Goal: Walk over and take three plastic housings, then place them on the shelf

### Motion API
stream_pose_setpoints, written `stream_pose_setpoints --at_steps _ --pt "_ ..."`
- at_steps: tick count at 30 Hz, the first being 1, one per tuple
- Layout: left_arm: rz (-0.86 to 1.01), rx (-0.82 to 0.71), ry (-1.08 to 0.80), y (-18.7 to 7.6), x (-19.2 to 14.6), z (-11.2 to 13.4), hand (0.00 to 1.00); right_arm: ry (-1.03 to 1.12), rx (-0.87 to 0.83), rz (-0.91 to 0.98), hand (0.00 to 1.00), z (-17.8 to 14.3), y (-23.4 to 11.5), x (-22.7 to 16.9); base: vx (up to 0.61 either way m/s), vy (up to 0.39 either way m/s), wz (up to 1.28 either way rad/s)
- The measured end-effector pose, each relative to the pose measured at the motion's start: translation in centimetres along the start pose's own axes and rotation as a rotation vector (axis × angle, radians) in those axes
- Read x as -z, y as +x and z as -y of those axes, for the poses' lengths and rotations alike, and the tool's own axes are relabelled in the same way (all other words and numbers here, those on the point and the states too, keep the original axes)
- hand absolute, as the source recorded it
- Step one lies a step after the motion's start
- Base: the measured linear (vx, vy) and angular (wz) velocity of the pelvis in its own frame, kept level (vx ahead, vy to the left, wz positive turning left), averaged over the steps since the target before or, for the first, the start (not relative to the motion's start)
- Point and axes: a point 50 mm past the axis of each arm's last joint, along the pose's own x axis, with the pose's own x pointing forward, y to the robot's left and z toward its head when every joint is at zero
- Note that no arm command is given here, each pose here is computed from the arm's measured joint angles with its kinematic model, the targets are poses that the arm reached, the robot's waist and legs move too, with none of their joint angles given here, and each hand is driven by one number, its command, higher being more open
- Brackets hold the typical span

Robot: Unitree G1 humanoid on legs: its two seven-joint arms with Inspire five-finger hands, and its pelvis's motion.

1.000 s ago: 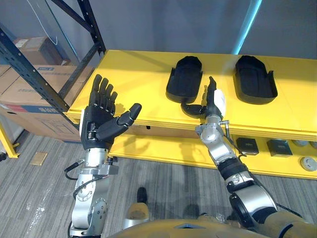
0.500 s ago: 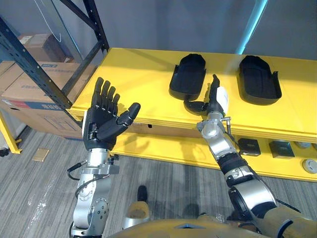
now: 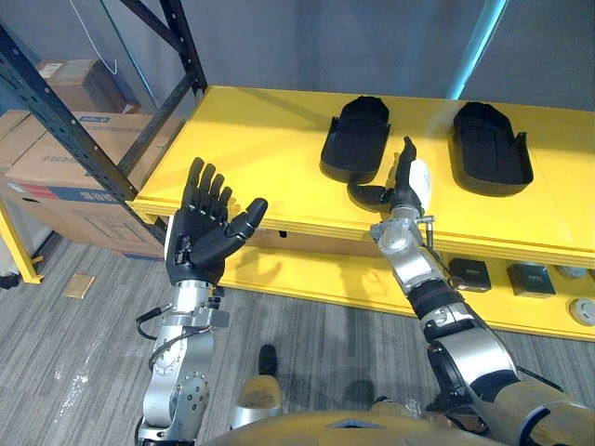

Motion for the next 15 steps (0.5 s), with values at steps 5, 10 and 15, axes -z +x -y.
stream_pose_setpoints --at_steps 5,10,15 --pt "-0.043 0.033 -0.024 0.5 1.1 0.8 1.0 -0.03 0.019 -0.007 1.0 0.7 0.7 0.2 -0.01 -0.008 0.03" --pt "-0.058 0.036 -0.041 0.4 1.5 1.2 1.0 -0.039 0.02 -0.014 1.0 0.7 1.0 -0.1 0.0 0.0 0.0" --pt "-0.088 0.02 -0.04 0.5 2.2 1.0 1.0 -0.061 0.034 -0.022 1.0 1.3 1.5 0.1 0.0 0.0 0.0"
